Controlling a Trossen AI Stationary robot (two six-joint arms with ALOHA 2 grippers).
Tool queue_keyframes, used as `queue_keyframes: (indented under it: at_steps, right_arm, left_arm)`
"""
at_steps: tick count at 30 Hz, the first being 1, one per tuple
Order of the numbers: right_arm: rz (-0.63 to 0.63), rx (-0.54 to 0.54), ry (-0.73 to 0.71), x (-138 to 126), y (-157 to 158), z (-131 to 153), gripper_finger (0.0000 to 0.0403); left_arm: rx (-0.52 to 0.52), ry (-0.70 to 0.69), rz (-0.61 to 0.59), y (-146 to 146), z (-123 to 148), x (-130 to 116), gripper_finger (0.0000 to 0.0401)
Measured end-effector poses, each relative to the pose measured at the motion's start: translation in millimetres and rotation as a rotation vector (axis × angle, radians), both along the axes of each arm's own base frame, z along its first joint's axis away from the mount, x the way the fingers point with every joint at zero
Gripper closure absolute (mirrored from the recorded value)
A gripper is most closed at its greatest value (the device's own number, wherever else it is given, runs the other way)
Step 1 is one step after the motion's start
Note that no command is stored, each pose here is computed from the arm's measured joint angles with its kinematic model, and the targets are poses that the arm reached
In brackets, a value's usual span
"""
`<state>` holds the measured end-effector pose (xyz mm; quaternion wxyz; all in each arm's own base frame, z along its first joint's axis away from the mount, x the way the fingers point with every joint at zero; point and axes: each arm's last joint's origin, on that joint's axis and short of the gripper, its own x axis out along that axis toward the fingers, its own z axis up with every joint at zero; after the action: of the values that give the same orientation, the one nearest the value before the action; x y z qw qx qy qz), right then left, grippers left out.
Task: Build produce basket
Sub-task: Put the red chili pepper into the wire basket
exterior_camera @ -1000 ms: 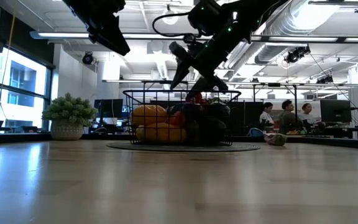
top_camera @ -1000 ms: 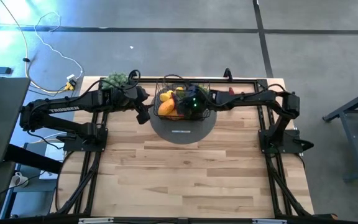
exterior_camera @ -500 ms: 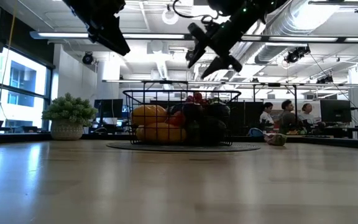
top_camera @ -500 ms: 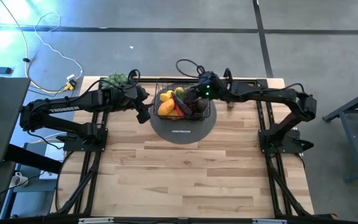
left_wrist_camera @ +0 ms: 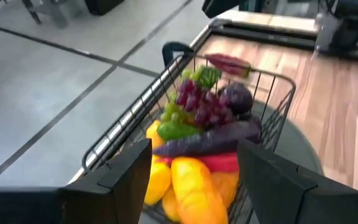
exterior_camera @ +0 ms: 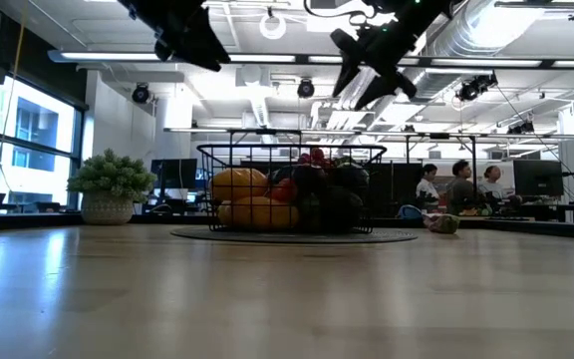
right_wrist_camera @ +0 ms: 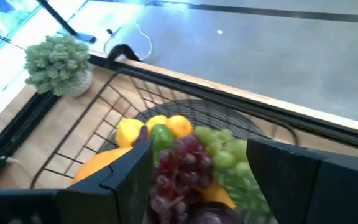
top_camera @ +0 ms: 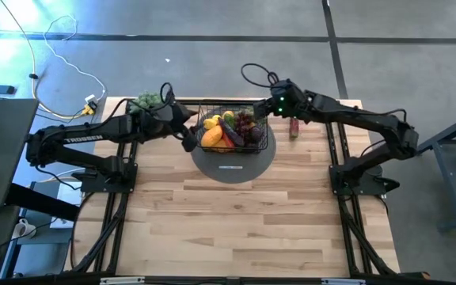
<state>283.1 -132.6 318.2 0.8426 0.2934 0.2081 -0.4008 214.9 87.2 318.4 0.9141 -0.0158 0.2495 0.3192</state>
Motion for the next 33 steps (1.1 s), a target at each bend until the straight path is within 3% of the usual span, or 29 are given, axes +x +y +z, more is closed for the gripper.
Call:
queue_keyframes:
  at_steps: [10, 22, 33]
  right_arm:
    - [-0.122, 0.048, 0.106, -40.7, -15.1, 7.2, 0.0164]
    - [-0.361, 0.268, 0.34, -94.1, -44.1, -11.7, 0.0164]
    - [-0.353, 0.392, 0.407, -111.3, -78.5, -32.6, 0.0164]
  left_arm:
    - [0.041, -0.091, 0.039, 15.2, 0.0, 15.8, 0.0174]
    - [0.039, -0.086, 0.103, 37.1, -9.2, 20.5, 0.0174]
    - [0.041, -0.086, 0.123, 41.3, -10.0, 19.7, 0.0174]
